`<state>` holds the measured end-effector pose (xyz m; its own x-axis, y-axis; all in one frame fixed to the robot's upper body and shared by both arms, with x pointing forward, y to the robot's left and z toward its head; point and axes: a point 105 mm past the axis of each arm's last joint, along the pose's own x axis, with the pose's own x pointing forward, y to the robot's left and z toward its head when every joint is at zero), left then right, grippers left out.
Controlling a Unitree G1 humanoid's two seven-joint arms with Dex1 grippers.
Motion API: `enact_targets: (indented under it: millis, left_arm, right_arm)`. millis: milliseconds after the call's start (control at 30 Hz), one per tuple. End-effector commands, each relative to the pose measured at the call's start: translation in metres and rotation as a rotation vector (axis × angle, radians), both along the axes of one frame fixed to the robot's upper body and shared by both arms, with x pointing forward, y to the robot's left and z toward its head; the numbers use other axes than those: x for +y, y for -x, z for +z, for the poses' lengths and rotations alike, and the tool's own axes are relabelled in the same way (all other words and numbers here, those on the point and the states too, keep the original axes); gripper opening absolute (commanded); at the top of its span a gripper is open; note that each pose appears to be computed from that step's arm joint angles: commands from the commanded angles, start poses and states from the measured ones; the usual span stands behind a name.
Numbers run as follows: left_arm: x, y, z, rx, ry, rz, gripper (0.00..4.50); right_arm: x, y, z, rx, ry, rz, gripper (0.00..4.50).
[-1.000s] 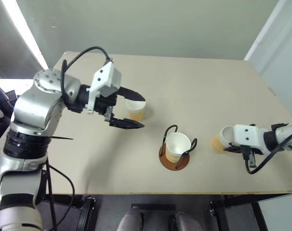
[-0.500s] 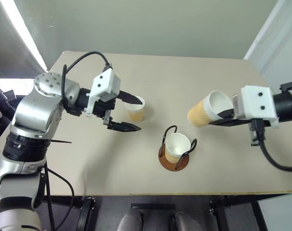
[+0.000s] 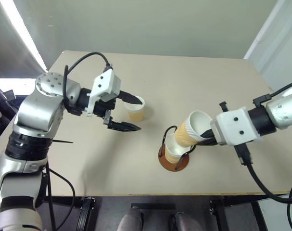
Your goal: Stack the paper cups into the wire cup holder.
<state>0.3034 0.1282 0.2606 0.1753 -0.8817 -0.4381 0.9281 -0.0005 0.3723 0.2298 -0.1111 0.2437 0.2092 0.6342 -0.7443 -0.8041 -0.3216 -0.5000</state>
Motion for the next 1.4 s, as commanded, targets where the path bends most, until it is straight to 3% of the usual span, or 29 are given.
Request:
enact_targets:
  millis: [33,533,633,967,1233,1400]
  left_arm:
    - [-0.005,0.008,0.011,-0.043,-0.011,-0.054,4.5]
    - [-0.008,0.012,0.017,-0.046,-0.007,-0.073,4.5]
    - [-0.009,0.011,0.017,-0.046,-0.006,-0.073,4.5]
    - [-0.008,0.008,0.017,-0.061,-0.013,-0.06,4.5]
    - [0.002,-0.023,0.003,-0.269,-0.179,0.074,4.5]
    - [-0.004,-0.041,0.003,-0.36,-0.207,0.125,4.5]
  right_arm:
    - [0.001,-0.002,0.003,-0.04,0.016,0.023,0.03]
    - [0.007,-0.003,-0.009,-0.026,0.042,0.074,0.03]
    - [0.01,-0.003,-0.007,-0.022,0.029,0.082,0.61]
    - [0.019,-0.009,0.01,-0.05,-0.078,0.061,4.11]
    - [0.023,-0.011,0.042,0.015,-0.337,-0.03,4.11]
    - [0.018,-0.011,0.053,0.043,-0.428,-0.092,4.11]
